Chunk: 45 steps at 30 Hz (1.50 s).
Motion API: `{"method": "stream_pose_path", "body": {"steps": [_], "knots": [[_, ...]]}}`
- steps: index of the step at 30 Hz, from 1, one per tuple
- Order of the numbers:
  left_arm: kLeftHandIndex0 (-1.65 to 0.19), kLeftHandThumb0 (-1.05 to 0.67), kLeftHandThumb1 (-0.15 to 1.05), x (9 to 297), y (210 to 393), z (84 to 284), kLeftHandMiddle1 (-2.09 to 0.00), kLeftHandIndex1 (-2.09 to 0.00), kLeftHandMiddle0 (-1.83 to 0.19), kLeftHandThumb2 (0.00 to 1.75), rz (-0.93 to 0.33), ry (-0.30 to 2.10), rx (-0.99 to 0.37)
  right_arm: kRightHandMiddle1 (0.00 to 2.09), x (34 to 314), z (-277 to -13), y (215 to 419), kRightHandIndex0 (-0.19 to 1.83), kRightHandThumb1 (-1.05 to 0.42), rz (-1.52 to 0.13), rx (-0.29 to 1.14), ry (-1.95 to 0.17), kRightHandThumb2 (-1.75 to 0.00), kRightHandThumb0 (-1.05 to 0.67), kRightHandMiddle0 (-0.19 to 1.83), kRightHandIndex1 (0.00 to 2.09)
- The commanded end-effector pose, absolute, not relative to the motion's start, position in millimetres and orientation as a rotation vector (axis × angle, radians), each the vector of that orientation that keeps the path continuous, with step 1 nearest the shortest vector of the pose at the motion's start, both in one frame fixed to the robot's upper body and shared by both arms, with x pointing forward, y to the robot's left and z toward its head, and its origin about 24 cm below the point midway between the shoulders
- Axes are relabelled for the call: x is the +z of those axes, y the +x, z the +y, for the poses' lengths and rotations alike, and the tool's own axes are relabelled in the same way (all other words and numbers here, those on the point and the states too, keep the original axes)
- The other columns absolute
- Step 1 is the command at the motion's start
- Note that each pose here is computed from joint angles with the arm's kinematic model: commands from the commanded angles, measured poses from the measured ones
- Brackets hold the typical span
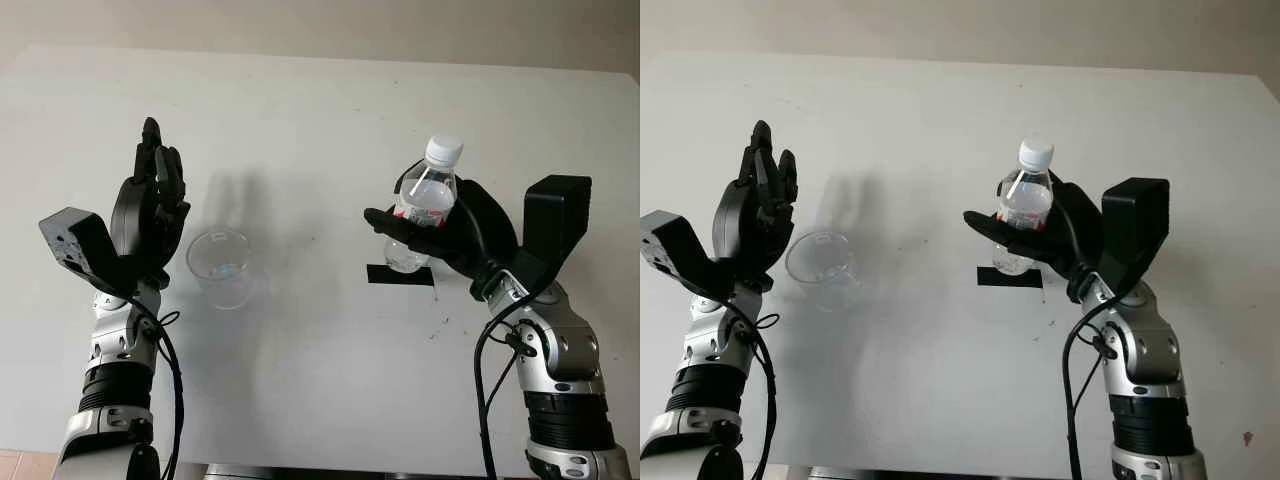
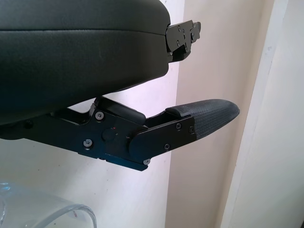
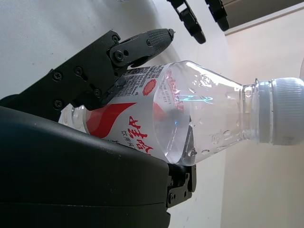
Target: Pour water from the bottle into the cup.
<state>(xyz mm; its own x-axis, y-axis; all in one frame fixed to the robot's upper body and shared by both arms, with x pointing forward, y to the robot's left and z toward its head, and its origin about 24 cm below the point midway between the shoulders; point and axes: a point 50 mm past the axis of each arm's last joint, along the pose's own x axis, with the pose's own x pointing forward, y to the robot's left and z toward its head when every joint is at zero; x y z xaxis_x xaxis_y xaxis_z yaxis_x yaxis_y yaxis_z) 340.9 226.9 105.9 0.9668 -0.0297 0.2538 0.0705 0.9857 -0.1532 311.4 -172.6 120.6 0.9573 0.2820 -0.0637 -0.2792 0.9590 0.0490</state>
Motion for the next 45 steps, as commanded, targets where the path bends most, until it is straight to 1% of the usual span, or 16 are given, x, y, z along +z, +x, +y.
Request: {"method": "stream_pose_path", "body": {"steps": [1,7,17,27,36,37,38,40,42,43,44,45], "knots": [[0.19,-0.76,1.05,107,338.6,231.2,0.00,0.00,0.19,0.71,-0.265,-0.148,-0.045,2.09,121,-172,312,1.10,-1.05,0.068,0.280,0.044,-0.29,-0.25,0.30,2.09],[0.19,-0.75,1.05,108,338.3,231.9,0.00,0.00,0.19,0.71,-0.263,-0.148,-0.043,2.09,111,-172,316,1.14,-1.05,0.102,0.245,0.023,-0.29,-0.24,0.35,2.09],[0.19,-0.75,1.05,108,338.6,234.6,0.00,0.00,0.19,0.70,-0.261,-0.138,-0.051,2.09,93,-172,319,1.18,-1.05,0.140,0.245,0.026,-0.32,-0.22,0.38,2.09],[0.19,-0.76,1.05,110,339.9,234.8,0.00,0.00,0.19,0.70,-0.262,-0.133,-0.053,2.09,80,-169,311,1.15,-1.05,0.184,0.267,0.003,-0.29,-0.25,0.36,2.09],[0.19,-0.75,1.05,111,341.2,233.8,0.00,0.00,0.19,0.71,-0.261,-0.134,-0.053,2.09,79,-168,304,1.13,-1.05,0.183,0.293,-0.019,-0.25,-0.28,0.34,2.09],[0.19,-0.75,1.05,111,341.5,234.0,0.00,0.00,0.19,0.71,-0.259,-0.134,-0.051,2.09,79,-169,303,1.05,-1.05,0.180,0.294,-0.032,-0.23,-0.28,0.29,2.09],[0.19,-0.76,1.05,111,341.5,234.1,0.00,0.00,0.19,0.71,-0.261,-0.136,-0.053,2.09,80,-170,302,0.84,-1.05,0.171,0.291,-0.048,-0.19,-0.31,0.18,2.09],[0.19,-0.75,1.05,111,341.5,234.5,0.00,0.00,0.19,0.71,-0.263,-0.137,-0.053,2.09,80,-171,301,0.22,-1.01,0.155,0.283,-0.069,-0.09,-0.41,0.00,2.09],[0.19,-0.75,1.05,111,341.5,235.2,0.00,0.00,0.19,0.71,-0.263,-0.137,-0.052,2.09,78,-173,299,-0.06,-0.98,0.146,0.285,-0.074,-0.06,-0.48,-0.13,2.09],[0.19,-0.76,1.05,111,341.4,235.4,0.00,0.00,0.19,0.70,-0.263,-0.135,-0.053,1.79,77,-174,298,-0.12,-0.96,0.138,0.293,-0.082,-0.05,-0.53,-0.16,1.73],[0.19,-0.76,1.05,111,341.4,235.5,0.00,0.00,0.19,0.70,-0.265,-0.133,-0.054,1.33,76,-176,298,-0.16,-0.94,0.125,0.298,-0.103,-0.05,-0.60,-0.18,1.22],[0.19,-0.76,1.05,111,341.4,235.5,0.00,0.00,0.19,0.70,-0.266,-0.133,-0.053,1.05,75,-177,297,-0.15,-0.93,0.112,0.302,-0.126,-0.05,-0.63,-0.17,0.92]]}}
